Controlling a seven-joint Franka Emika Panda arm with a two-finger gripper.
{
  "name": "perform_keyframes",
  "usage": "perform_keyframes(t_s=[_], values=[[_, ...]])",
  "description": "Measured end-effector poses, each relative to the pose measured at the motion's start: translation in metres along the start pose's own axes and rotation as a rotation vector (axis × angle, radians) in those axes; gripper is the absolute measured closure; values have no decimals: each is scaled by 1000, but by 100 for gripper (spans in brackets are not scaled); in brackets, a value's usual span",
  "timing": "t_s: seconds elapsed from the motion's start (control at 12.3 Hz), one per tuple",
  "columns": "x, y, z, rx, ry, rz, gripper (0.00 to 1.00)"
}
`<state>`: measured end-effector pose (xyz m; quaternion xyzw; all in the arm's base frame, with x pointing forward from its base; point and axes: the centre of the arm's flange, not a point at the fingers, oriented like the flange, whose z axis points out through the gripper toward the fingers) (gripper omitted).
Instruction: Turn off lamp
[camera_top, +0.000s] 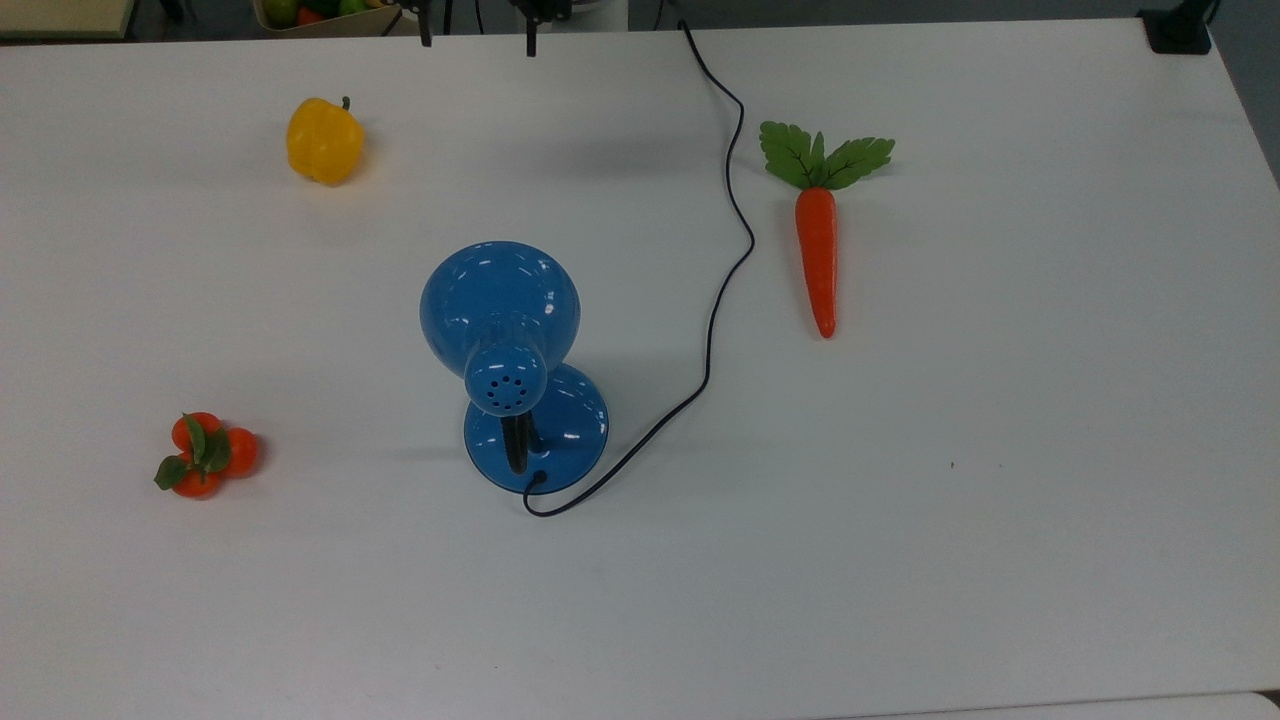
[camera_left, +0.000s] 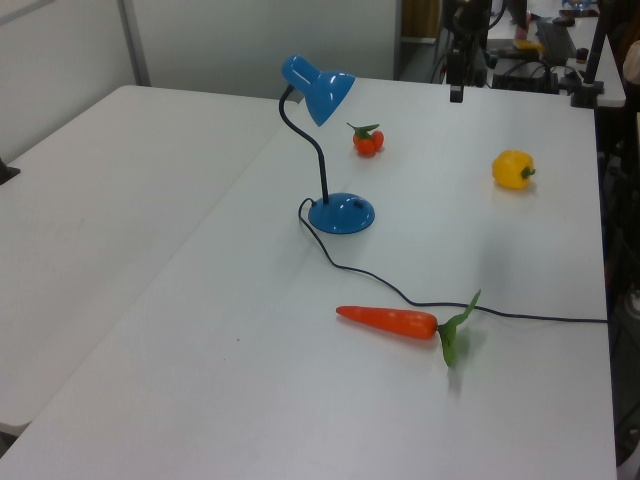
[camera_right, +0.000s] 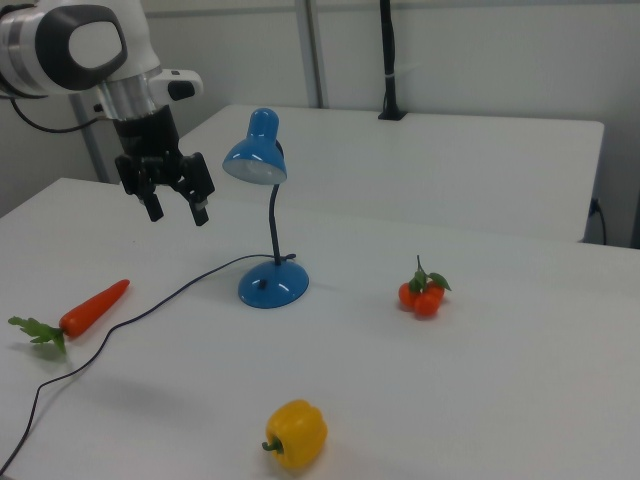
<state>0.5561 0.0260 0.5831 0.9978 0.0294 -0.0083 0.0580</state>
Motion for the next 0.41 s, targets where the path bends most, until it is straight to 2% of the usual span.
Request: perform_keyframes(t_s=[0.08, 0.41], values=[[0, 0, -3, 0, 6, 2, 0], [-2, 3, -9, 0, 15, 9, 0]])
